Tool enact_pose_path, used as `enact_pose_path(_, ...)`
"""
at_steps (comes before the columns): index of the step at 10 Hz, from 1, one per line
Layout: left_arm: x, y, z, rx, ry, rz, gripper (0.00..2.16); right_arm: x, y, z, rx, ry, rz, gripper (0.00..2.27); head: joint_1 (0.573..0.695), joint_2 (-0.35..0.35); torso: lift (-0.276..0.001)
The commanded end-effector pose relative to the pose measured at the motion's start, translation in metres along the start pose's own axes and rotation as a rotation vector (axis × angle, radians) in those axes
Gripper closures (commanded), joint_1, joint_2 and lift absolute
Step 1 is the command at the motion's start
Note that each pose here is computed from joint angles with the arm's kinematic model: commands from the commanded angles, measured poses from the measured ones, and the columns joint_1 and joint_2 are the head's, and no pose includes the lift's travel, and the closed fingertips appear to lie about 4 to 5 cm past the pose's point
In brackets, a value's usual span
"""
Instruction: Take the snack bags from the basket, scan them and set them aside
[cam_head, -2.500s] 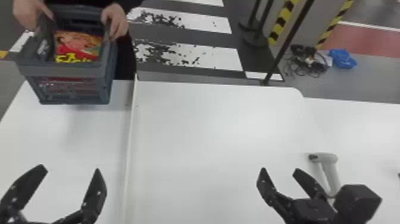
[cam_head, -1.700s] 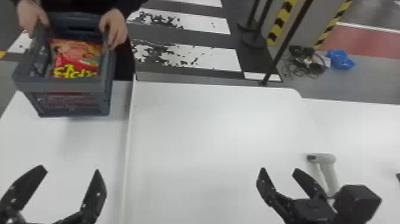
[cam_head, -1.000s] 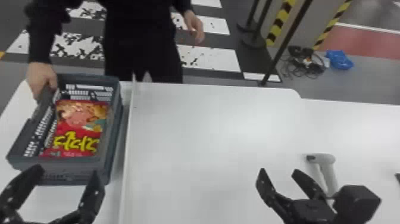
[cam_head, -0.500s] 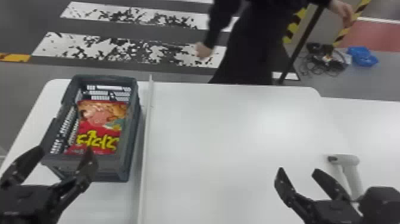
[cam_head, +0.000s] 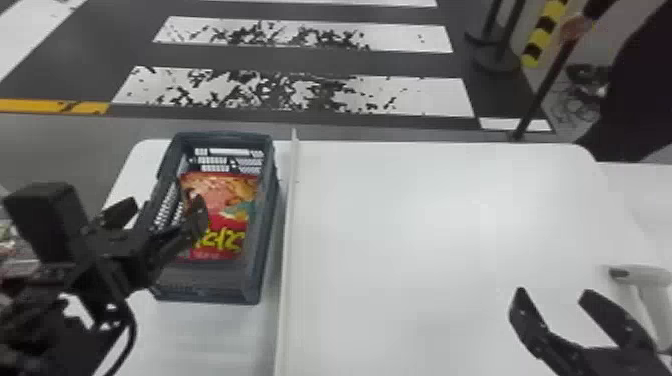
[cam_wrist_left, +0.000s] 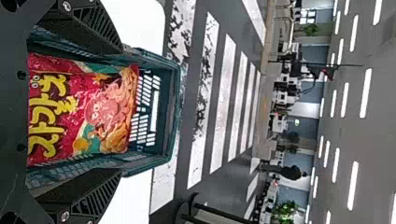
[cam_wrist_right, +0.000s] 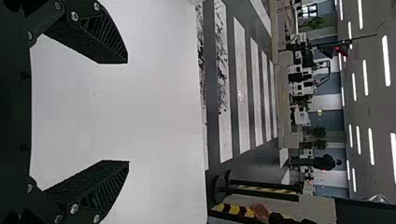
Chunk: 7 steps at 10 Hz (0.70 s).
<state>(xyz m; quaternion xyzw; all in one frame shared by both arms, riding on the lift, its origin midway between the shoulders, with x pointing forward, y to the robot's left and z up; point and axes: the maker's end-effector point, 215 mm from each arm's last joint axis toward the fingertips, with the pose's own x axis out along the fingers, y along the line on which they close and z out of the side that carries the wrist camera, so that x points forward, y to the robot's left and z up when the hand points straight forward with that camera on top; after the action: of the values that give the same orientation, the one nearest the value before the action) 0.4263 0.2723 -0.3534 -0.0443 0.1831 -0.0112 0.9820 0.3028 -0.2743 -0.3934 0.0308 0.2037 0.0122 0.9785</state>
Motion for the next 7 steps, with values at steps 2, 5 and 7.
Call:
enact_pose_path(2,0.032,0.002,-0.009,-0.009,0.071,0.003,0.14,-0.002,-0.005,-0.002,-0.005,0.005,-0.008,0.17,0.695,-0.003,-0.075)
enact_pose_path(5,0.066,0.007,-0.029,-0.026,0.176,0.015,0.14,-0.002,-0.008,-0.005,-0.008,0.015,-0.013,0.17,0.695,-0.010,-0.075)
enact_pose_path(7,0.090,-0.004,-0.034,-0.036,0.229,0.004,0.15,-0.002,-0.012,-0.008,-0.014,0.025,-0.019,0.17,0.695,-0.014,-0.075)
